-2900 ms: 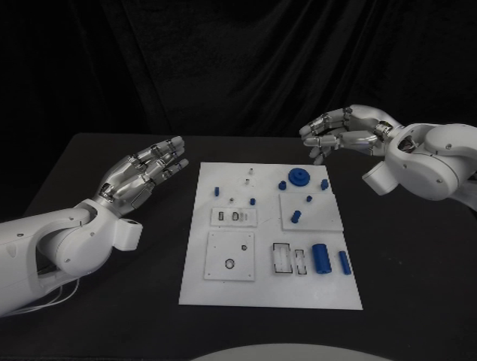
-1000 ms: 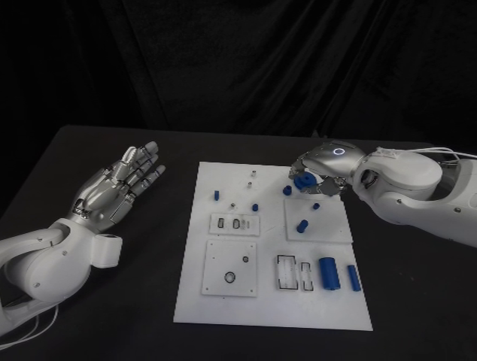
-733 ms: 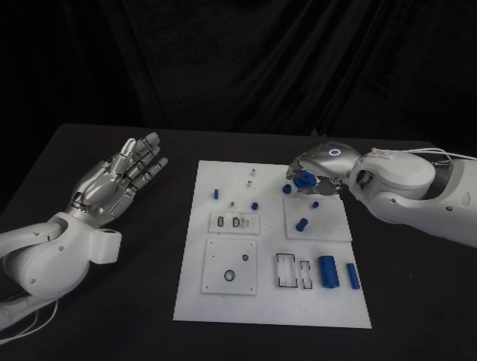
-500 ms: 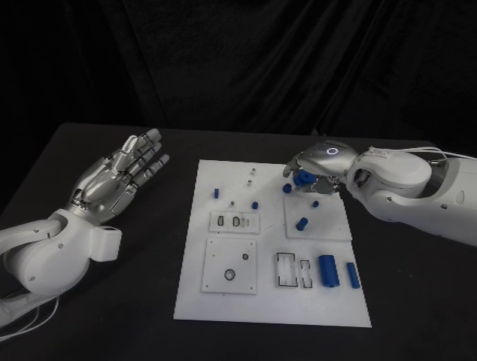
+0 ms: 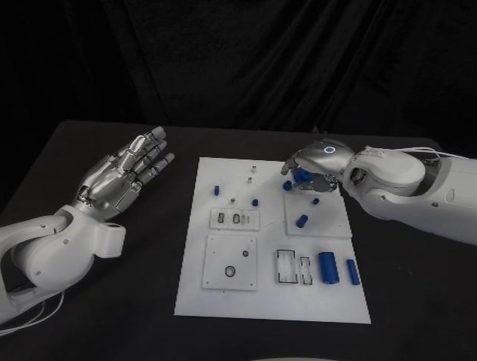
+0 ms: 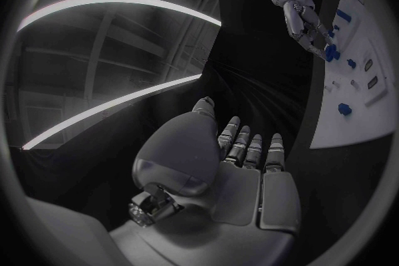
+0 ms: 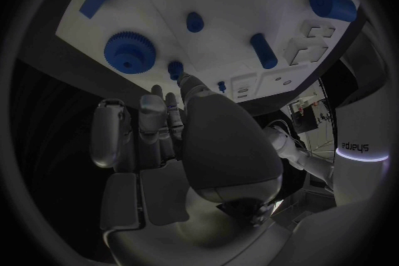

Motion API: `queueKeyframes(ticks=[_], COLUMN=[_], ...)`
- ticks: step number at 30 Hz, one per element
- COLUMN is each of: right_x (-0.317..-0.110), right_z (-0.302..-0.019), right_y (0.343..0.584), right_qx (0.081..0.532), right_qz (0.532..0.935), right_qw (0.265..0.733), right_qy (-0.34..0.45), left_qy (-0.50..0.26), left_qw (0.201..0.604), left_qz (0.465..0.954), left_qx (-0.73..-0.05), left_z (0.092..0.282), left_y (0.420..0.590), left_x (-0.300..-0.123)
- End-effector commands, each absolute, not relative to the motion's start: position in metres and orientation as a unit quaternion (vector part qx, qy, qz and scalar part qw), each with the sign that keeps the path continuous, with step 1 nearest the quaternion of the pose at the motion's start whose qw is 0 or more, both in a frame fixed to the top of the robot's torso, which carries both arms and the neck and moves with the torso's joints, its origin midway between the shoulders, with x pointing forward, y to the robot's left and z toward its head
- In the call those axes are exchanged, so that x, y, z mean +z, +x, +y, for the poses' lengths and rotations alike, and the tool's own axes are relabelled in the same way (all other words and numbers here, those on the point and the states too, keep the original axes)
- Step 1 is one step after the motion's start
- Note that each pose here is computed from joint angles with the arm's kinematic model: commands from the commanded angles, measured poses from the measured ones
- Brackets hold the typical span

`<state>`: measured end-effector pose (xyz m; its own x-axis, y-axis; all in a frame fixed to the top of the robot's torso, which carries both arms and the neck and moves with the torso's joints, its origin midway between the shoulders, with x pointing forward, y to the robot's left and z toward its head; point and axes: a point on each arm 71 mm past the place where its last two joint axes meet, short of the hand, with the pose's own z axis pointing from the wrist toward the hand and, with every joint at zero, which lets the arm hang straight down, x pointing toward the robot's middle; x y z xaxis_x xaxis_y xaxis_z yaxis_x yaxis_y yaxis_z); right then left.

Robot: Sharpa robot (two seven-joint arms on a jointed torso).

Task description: Assemble the parts on the task board

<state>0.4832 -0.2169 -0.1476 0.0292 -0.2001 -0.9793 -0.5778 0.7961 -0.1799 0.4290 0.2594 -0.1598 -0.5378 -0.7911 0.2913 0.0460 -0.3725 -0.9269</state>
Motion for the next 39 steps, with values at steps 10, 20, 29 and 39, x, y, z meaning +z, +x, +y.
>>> queueKeyframes(ticks=[10, 20, 29, 39], right_x=[-0.155, -0.160, -0.168, -0.170], right_z=[-0.213, -0.211, -0.209, -0.211], right_y=[0.485, 0.487, 0.489, 0.489], right_qx=[0.157, 0.165, 0.167, 0.172], right_qz=[0.672, 0.664, 0.666, 0.660], right_qw=[0.663, 0.670, 0.668, 0.673], right_qy=[-0.290, -0.288, -0.288, -0.287], left_qy=[-0.363, -0.364, -0.365, -0.367], left_qw=[0.296, 0.294, 0.291, 0.291], left_qz=[0.437, 0.440, 0.441, 0.444], left_qx=[-0.768, -0.767, -0.766, -0.764], left_z=[0.259, 0.259, 0.259, 0.261], left_y=[0.428, 0.428, 0.427, 0.428], left_x=[-0.152, -0.153, -0.155, -0.156])
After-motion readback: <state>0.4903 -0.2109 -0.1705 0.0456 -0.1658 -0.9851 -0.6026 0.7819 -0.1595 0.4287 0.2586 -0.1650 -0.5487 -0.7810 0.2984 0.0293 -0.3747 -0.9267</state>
